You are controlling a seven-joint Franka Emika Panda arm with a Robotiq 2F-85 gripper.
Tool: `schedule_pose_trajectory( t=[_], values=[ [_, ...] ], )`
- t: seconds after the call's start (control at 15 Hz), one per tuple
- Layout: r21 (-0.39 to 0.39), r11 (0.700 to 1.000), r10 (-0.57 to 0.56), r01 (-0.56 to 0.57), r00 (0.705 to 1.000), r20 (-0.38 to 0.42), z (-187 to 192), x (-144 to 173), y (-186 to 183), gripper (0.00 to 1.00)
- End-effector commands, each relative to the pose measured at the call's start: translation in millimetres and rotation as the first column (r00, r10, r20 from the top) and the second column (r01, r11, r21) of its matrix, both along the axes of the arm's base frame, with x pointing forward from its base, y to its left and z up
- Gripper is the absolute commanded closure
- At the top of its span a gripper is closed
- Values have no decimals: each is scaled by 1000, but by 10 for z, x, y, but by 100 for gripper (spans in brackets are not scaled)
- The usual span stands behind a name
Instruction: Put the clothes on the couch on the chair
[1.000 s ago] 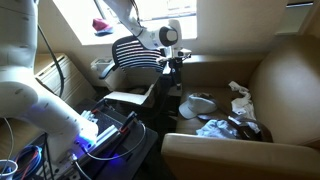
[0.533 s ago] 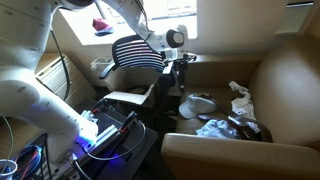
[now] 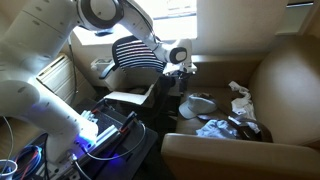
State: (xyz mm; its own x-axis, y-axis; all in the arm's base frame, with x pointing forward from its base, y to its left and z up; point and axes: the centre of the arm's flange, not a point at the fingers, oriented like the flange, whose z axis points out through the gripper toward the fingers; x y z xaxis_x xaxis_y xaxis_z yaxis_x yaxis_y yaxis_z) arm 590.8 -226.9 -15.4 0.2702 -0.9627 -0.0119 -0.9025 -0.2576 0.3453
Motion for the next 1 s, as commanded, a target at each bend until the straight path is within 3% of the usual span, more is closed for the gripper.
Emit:
schedule_pose_trajectory(
  t=[0.0,0.13,0.2,0.4,0.53,0.67,0.8,0.87,0.93],
  values=[
    [-35,993,-102,109,980,169,-308,272,-171,0],
    [-62,980,-170,191,954,246,-379,349,-266,0],
    [-47,991,-111,122,977,182,-270,207,-134,0],
    [-62,984,-148,166,964,221,-349,259,-210,0],
    [-116,970,-172,213,941,291,-476,320,-284,0],
    [-168,945,-211,279,918,337,-618,420,-498,0],
    [-214,902,-282,376,886,369,-828,507,-791,0],
    [-174,935,-240,308,913,329,-529,288,-524,0],
    [-189,929,-244,318,911,331,-602,266,-584,0]
  ],
)
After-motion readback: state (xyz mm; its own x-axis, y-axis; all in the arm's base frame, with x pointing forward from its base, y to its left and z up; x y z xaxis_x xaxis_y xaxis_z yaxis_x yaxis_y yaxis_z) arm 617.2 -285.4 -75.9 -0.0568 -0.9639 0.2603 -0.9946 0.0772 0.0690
